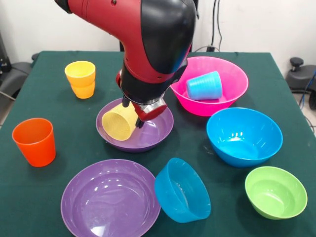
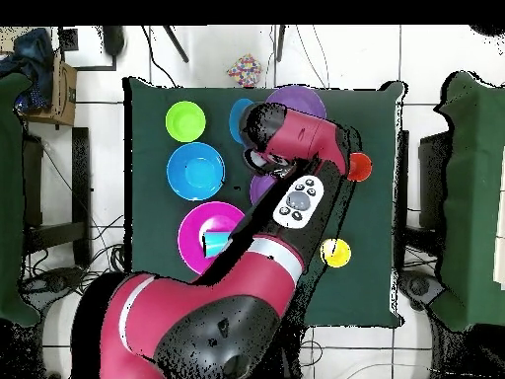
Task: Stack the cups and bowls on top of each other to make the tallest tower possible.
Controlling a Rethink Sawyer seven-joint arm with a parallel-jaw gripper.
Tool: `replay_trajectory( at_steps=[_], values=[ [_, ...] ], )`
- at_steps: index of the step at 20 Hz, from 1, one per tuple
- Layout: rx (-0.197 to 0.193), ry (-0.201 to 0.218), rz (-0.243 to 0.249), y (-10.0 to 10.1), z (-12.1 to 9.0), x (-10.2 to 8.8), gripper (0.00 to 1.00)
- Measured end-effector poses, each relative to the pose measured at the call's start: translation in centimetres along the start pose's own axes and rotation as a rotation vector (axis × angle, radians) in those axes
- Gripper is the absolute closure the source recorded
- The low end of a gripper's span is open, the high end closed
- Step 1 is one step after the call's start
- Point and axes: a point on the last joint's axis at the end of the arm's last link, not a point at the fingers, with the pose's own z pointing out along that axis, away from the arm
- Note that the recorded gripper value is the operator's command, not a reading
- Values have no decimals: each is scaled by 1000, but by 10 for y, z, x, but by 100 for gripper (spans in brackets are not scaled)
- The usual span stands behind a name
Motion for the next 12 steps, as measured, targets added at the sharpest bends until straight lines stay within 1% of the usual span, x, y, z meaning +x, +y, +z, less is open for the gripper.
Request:
replay_trajectory(
  at_steps=[6,12],
  values=[
    [-1,-23,-3,3,-5,-5,0],
    [-2,-55,4,1,-23,-16,0]
  ],
)
